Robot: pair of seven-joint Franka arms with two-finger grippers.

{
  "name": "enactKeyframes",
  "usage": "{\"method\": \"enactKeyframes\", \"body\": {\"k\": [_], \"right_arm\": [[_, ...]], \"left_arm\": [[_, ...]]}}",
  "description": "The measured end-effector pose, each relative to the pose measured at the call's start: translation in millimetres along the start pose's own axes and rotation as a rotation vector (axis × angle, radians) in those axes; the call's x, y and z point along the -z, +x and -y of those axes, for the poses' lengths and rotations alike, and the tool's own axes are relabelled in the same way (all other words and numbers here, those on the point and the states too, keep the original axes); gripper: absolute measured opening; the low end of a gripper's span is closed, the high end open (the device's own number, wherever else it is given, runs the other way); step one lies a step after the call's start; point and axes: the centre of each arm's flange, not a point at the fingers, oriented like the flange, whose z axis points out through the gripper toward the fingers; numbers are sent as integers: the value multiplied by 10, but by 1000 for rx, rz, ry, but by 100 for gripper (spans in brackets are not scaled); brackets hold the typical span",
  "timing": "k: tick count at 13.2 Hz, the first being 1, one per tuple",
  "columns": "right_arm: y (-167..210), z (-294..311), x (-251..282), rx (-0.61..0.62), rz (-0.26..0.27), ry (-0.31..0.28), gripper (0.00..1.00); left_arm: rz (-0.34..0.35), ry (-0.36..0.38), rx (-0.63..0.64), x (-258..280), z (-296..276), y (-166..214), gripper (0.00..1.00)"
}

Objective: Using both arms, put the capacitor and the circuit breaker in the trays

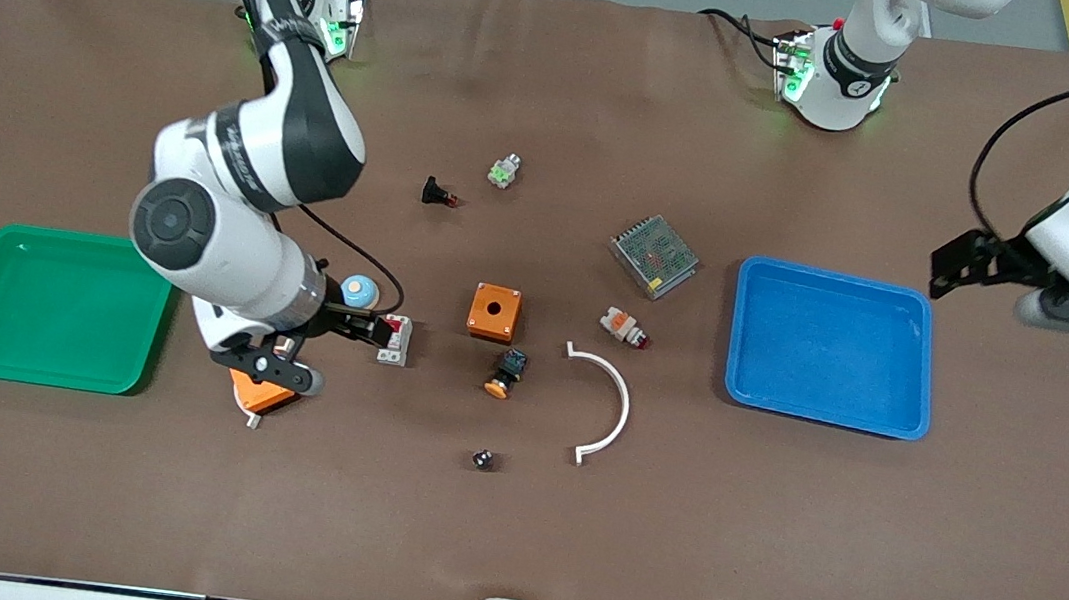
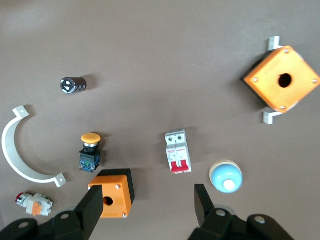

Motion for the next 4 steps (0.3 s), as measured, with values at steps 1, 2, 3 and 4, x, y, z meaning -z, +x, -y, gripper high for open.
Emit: {"method": "enactKeyframes", "body": {"k": [1,2,3,4], "right_arm": [[-30,-28,122,-1,-1,2,84],[-55,-64,227,-4,1,1,85],[-65,-105,326,-8,-3,2,85],[-79,-138,423,-11,-8,5,89]], "left_arm": [[-3,-13,4,39,52,-114,100],[-11,-25,6,60,88,-211,100],[-23,-35,8,69,108,-285,100],[-30,-40,5,76,109,-325,100]]}}
